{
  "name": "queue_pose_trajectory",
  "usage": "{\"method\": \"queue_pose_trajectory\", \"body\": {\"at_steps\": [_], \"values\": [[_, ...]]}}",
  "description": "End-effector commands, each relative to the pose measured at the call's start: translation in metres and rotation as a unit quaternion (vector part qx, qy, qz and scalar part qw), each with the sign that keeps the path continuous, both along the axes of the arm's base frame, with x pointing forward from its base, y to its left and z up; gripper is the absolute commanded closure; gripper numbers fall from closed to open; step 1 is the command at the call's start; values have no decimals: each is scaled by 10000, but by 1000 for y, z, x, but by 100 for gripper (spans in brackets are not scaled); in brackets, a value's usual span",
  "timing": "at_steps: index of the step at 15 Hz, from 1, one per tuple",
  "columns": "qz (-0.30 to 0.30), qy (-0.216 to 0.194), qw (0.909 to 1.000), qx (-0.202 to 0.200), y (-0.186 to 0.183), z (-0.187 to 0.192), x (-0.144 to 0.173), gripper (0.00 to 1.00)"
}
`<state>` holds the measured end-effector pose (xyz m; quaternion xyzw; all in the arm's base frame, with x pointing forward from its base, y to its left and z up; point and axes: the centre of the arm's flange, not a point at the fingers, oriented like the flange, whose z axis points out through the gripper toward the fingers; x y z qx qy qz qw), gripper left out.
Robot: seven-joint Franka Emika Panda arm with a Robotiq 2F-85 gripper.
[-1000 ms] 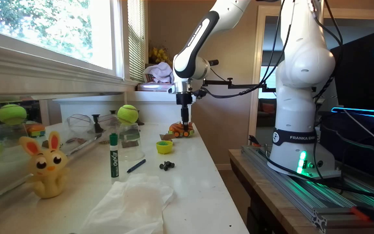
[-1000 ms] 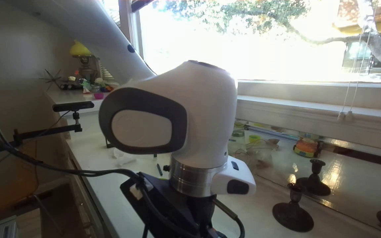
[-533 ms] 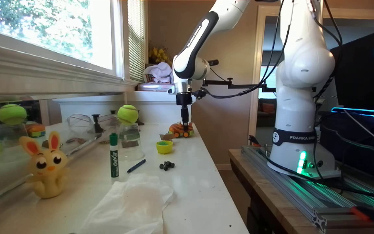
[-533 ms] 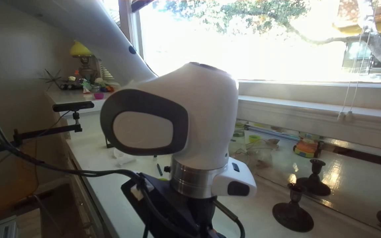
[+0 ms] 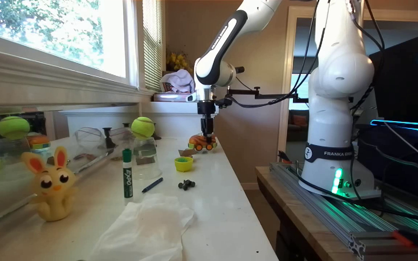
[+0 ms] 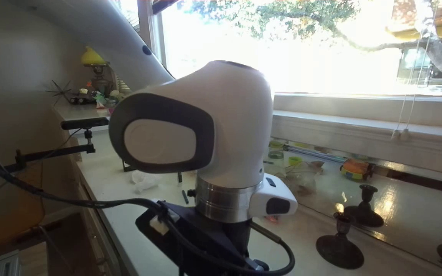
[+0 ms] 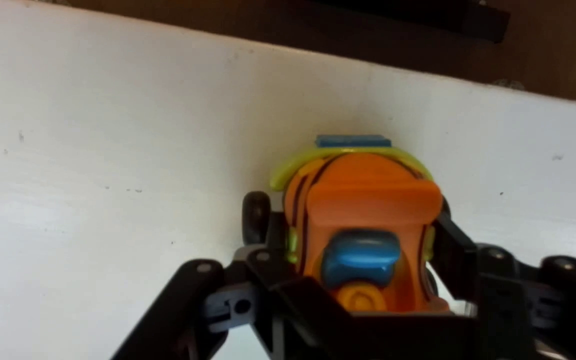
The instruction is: Rotate the orange toy car 180 degrees
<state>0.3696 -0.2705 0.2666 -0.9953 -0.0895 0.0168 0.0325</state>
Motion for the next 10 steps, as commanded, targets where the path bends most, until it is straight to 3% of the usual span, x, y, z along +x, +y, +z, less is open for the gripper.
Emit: {"method": "queue_pose_trajectory", "body": {"at_steps": [1, 10], "values": [[723, -55, 9974, 30, 0, 21, -22, 55], [1904, 226, 9815, 7, -4, 27, -18, 55]]}}
